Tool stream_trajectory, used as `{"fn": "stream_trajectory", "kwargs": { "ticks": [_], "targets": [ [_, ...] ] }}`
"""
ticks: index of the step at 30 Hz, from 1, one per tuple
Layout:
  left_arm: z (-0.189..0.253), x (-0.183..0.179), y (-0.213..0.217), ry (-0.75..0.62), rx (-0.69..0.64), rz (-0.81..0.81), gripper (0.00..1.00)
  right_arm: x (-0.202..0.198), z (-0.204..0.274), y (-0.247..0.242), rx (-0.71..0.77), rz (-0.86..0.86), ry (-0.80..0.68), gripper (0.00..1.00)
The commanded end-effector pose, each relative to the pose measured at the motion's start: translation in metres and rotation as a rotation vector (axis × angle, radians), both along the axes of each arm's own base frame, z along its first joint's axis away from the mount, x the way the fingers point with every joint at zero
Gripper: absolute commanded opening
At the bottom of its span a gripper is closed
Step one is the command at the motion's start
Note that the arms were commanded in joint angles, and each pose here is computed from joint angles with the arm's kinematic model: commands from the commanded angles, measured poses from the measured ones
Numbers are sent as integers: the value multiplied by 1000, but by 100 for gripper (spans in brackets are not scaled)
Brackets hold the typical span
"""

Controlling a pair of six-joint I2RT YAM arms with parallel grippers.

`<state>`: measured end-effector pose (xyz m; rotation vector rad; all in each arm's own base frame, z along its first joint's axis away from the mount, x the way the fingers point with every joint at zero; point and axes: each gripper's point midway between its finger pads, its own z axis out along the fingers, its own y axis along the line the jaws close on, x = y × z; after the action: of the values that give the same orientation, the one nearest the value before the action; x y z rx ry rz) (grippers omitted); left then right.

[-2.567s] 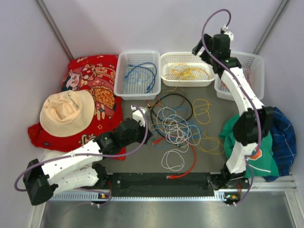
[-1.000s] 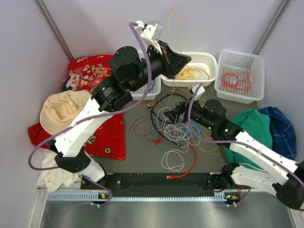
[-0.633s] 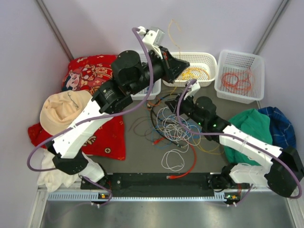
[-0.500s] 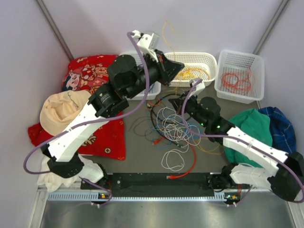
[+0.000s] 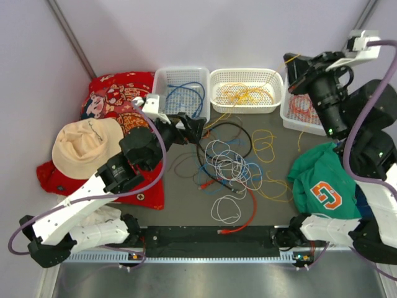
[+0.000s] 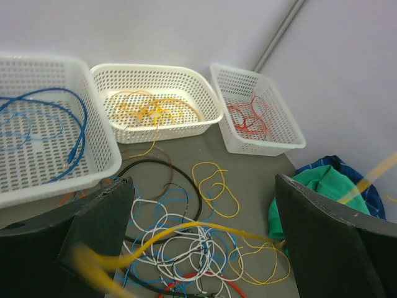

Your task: Untangle the cables

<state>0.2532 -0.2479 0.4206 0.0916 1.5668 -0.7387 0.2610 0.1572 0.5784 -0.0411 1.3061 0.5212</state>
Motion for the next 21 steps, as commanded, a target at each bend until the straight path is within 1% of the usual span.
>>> {"fn": "stream_trajectory", "kwargs": {
  "ticks": [1, 3, 4, 5, 6, 8, 9, 13, 20, 21],
  "targets": [
    [-9, -2, 23, -5, -95, 81, 99, 27, -19, -8, -159, -128, 111, 0],
    [-24, -4, 27, 34, -114, 95, 99, 38, -9, -4, -150, -138, 116, 0],
    [-41, -6, 30, 64, -92, 99, 99, 44, -11, -9, -159, -159, 134, 0],
    [-51, -6, 32, 88, -86, 109, 99, 45, -2, -10, -137, -161, 124, 0],
    [-58, -8, 36, 122, -106, 125, 99, 56, -9, -5, -146, -167, 142, 0],
    [-92, -10, 43, 198, -56, 159, 99, 66, -10, -7, -110, -172, 161, 0],
    [-101, -11, 47, 234, -71, 180, 99, 69, -12, -7, -101, -170, 169, 0],
    [-138, -19, 63, 326, -41, 233, 99, 91, -27, 0, -102, -187, 201, 0],
    [-185, -37, 62, 426, -58, 184, 99, 151, -60, -12, -54, -273, 270, 0],
    [-188, -39, 63, 433, -67, 180, 99, 160, -61, -19, -45, -294, 274, 0]
  ]
}}
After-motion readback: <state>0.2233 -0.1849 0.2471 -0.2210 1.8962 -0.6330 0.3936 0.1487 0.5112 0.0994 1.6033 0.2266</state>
